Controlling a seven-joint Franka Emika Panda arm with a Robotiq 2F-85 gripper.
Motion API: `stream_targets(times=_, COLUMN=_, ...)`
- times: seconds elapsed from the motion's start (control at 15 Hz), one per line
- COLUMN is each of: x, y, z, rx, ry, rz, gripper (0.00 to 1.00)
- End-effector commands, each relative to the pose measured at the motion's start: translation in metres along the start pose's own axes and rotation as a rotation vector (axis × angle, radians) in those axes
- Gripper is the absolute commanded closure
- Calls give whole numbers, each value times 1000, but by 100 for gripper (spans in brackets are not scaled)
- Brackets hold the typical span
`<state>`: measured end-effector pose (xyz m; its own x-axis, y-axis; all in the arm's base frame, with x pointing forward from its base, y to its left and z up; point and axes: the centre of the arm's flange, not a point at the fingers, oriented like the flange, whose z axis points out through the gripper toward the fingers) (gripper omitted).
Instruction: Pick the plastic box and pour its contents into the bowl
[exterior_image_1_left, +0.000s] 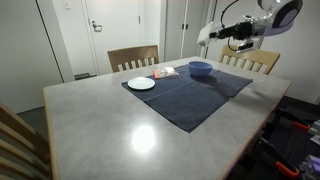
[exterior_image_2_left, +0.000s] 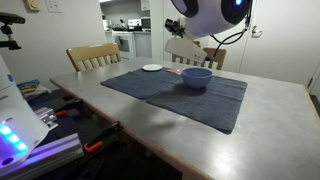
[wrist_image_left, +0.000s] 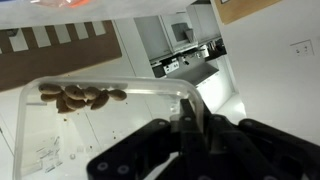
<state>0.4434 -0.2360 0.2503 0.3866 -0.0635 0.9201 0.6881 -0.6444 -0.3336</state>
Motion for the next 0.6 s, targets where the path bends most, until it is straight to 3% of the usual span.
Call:
stream_targets(times=0.0, x=-7, y=-5, z=-14, rx=33, ry=78, rz=33, gripper=98)
stream_targets(times=0.53, x=-34, y=10, z=-3, rx=166, ry=187, rz=79, gripper=98)
